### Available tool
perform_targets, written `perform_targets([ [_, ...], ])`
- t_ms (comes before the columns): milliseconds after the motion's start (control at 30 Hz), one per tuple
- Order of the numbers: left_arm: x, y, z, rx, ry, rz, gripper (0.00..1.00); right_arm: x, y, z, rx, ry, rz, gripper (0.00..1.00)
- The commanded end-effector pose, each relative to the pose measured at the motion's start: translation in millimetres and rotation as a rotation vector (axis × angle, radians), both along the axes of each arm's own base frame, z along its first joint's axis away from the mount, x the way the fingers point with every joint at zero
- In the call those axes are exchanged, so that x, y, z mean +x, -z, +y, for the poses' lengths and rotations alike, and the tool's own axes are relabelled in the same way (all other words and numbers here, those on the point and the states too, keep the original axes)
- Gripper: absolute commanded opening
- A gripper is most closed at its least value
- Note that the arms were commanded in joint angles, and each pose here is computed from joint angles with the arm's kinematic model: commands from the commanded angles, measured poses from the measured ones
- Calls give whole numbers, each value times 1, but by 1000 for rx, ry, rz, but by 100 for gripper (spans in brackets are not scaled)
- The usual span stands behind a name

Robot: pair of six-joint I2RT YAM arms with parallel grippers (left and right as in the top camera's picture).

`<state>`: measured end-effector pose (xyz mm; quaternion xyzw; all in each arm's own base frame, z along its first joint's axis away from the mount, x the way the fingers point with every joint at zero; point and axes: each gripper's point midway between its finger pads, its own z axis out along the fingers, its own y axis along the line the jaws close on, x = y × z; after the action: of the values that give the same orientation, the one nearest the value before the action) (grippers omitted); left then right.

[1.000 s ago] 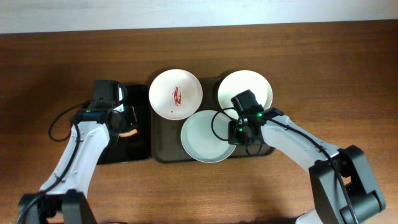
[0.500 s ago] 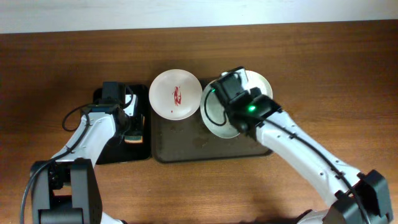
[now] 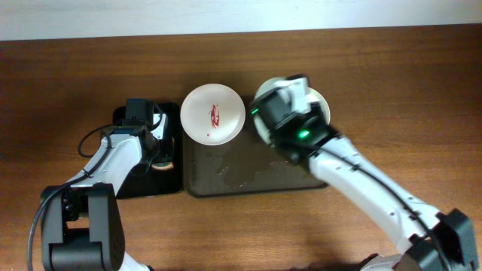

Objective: Clean dirty plates on tray and stack at the side
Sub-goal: 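Carry the cleaned plate with right gripper to the table's right side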

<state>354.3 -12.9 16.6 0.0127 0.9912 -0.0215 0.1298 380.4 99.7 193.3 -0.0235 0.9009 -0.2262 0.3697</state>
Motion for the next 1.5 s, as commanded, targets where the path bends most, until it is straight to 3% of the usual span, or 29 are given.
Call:
perform_targets([
  [0,5,-2,-1,-13,4,-6,34,12,-22,-51,371,130,-26,4],
  [100,1,-1,-1,-13,4,10,36,8,-6,-139,622,331,19,4],
  [200,0,0,-1,-13,3,16,37,-23,11,-240,733,598,2,4],
  [300,0,0,-1,-13,4,16,37,-45,53,-276,760,748,106,4],
  [467,0,0,-1,-13,3,16,38,-52,131,-271,782,811,345,4],
  [567,0,0,-1,-13,3,16,38,-50,149,-255,814,747,428,5],
  [633,0,0,-1,-13,4,16,39,-45,139,-243,843,686,428,30],
  [733,0,0,-1,-13,4,17,42,-27,97,-228,847,581,377,39],
  [833,-1,0,-1,-13,3,19,43,19,32,-132,831,101,362,44],
  [1000,-1,0,-1,-13,4,19,44,47,42,54,728,-374,386,54],
  [1100,-1,0,-1,-13,4,20,44,59,64,120,713,-523,364,65],
  [1267,-1,0,-1,-14,3,20,43,78,56,129,682,-514,391,71],
  [1467,-1,0,-1,-13,4,19,44,91,143,142,707,-479,514,63],
])
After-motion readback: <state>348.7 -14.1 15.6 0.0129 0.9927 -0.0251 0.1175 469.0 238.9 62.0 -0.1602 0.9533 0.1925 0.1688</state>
